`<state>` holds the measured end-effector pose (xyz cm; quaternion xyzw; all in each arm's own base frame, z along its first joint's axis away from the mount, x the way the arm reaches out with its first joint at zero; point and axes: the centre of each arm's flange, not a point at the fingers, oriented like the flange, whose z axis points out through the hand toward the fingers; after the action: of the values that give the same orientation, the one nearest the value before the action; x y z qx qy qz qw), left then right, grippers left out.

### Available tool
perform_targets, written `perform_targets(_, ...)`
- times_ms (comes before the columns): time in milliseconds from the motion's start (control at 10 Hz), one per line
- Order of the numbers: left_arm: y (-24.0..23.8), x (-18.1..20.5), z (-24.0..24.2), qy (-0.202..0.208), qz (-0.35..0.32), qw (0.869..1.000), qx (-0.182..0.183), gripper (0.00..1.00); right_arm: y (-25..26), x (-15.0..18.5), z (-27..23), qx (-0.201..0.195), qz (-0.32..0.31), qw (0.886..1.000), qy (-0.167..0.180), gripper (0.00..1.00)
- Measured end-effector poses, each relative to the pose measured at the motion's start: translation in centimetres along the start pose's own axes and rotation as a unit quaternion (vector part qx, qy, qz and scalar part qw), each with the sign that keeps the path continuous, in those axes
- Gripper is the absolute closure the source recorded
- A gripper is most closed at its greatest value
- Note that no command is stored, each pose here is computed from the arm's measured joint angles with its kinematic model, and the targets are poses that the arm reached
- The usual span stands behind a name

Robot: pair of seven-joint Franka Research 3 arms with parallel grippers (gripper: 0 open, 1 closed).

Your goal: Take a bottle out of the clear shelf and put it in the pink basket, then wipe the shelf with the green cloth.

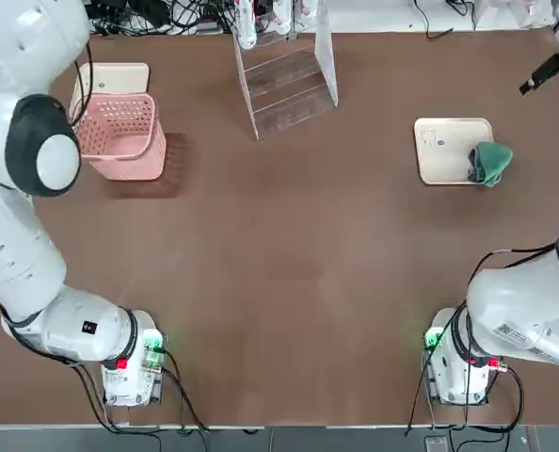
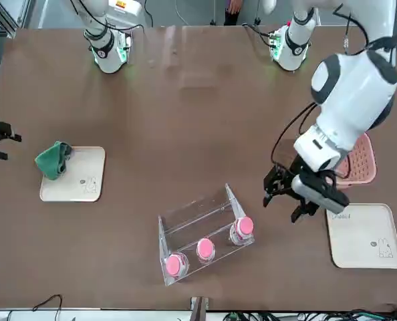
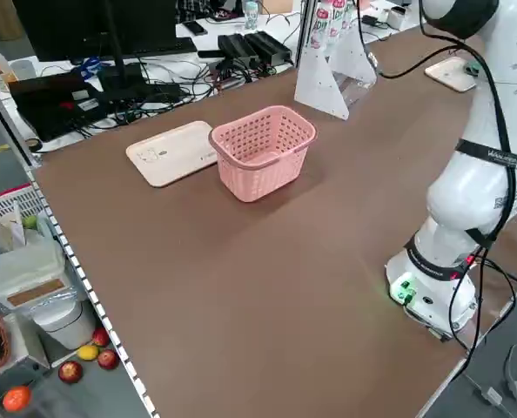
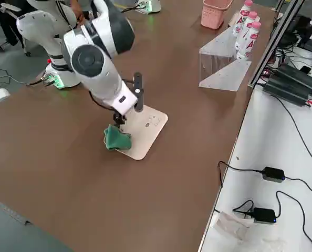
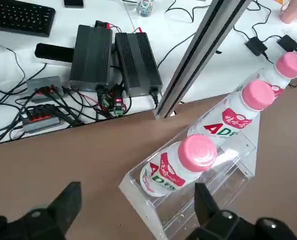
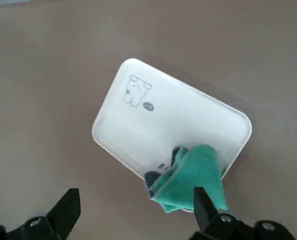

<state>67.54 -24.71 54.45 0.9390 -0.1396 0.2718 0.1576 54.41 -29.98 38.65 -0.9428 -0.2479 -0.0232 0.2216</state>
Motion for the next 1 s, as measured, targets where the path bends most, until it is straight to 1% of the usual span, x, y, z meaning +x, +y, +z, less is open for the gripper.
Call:
perform_targets(200,0.7,0.2,0.1,0.016,0.005,1.000,-0.002,0.00,4.5,-3.0,3.7,0.017,0.012,1.000,0.021,0.00)
perform_targets(400,2.0,0.2,0.2,0.027,0.013,1.000,-0.007,0.00,8.5,-6.1,8.4,0.039,0.051,0.997,0.032,0.00)
perform_targets(600,3.4,-0.7,1.6,0.043,0.019,0.999,-0.011,0.00,10.6,-7.6,12.1,0.062,0.091,0.994,0.029,0.00)
perform_targets(800,4.2,-2.1,4.0,0.074,0.021,0.997,-0.011,0.00,11.4,-8.2,13.0,0.069,0.115,0.991,0.027,0.00)
perform_targets(1000,4.3,-2.7,5.1,0.079,0.021,0.997,-0.011,0.00,11.4,-8.0,12.6,0.070,0.136,0.988,0.027,0.00)
